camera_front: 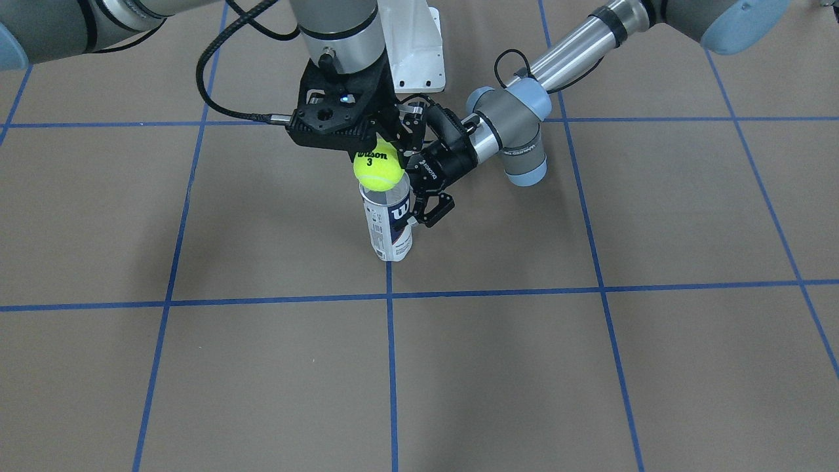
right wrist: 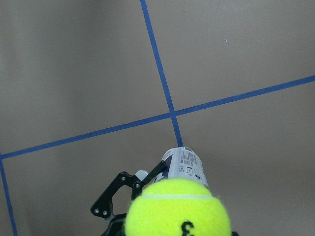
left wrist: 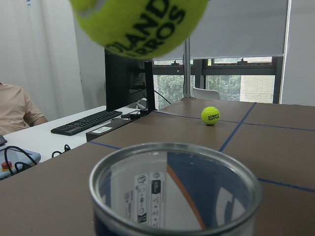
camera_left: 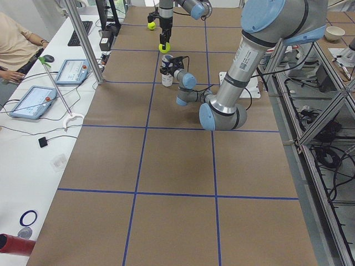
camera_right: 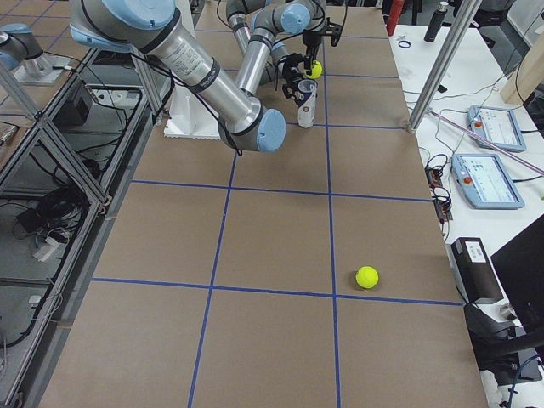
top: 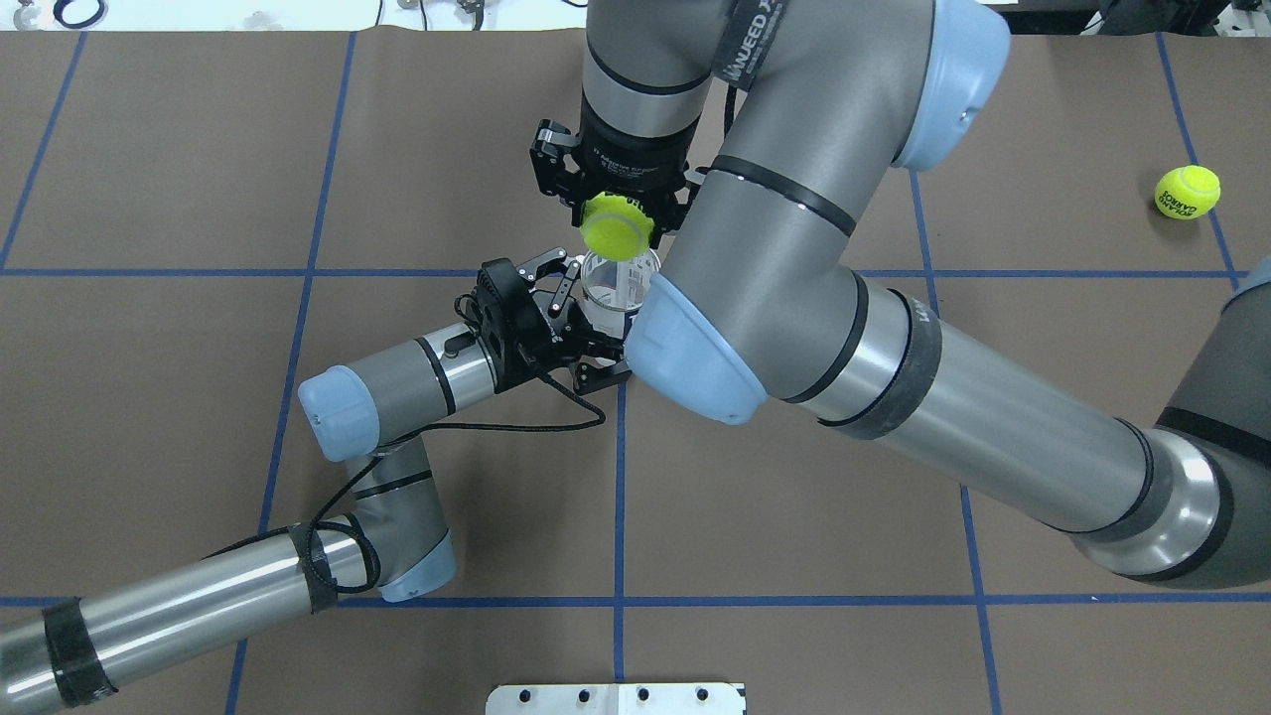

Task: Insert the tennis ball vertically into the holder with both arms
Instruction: 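Carry the ball over the can and release it inside with right gripper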

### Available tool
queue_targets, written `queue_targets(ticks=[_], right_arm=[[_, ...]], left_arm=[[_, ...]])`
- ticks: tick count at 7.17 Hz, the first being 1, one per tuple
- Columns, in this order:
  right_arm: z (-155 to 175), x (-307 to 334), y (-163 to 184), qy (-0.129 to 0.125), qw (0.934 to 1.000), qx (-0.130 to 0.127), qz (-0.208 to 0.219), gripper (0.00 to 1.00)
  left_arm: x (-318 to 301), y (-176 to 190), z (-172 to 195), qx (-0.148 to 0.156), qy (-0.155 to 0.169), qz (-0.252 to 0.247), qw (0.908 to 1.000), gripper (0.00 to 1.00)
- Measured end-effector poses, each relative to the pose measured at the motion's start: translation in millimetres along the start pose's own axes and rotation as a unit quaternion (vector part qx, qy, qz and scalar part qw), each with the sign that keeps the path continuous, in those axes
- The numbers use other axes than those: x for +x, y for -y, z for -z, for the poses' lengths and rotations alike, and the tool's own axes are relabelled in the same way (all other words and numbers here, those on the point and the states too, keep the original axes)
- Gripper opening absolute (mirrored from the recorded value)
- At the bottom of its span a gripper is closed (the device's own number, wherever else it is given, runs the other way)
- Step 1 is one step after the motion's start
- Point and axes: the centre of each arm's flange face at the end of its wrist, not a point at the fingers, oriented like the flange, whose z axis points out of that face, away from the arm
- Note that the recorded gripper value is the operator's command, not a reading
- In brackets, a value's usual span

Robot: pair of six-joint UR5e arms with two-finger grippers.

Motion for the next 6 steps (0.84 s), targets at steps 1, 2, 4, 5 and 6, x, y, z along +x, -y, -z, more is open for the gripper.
queue_targets(ticks=[1, 2, 4, 5, 6], right_arm=[[-5.4, -2.0, -4.6, -0.005, 1.0000, 0.004, 0.002, 0.99], [-6.8, -2.7, -6.0, -0.007, 0.9999, 0.009, 0.003, 0.99], [-6.9, -3.7, -6.3, -0.009, 0.9998, 0.016, 0.004, 1.00], [-6.5, -4.2, -6.6, -0.008, 0.9998, 0.017, 0.005, 0.99], [-6.3, -4.5, -7.0, -0.008, 0.9998, 0.016, 0.006, 1.00]], left_arm=[[0.1, 0.4, -0.2, 0.001, 0.000, 0.000, 1.0000, 0.99], [0.3, 0.9, -0.3, 0.001, 0.000, 0.000, 1.0000, 0.99], [0.4, 1.0, -0.5, 0.001, 0.000, 0.000, 1.0000, 0.99], [0.3, 0.8, -0.4, 0.001, 0.000, -0.001, 1.0000, 0.99], [0.2, 0.3, -0.2, 0.001, 0.000, -0.001, 1.0000, 0.99]])
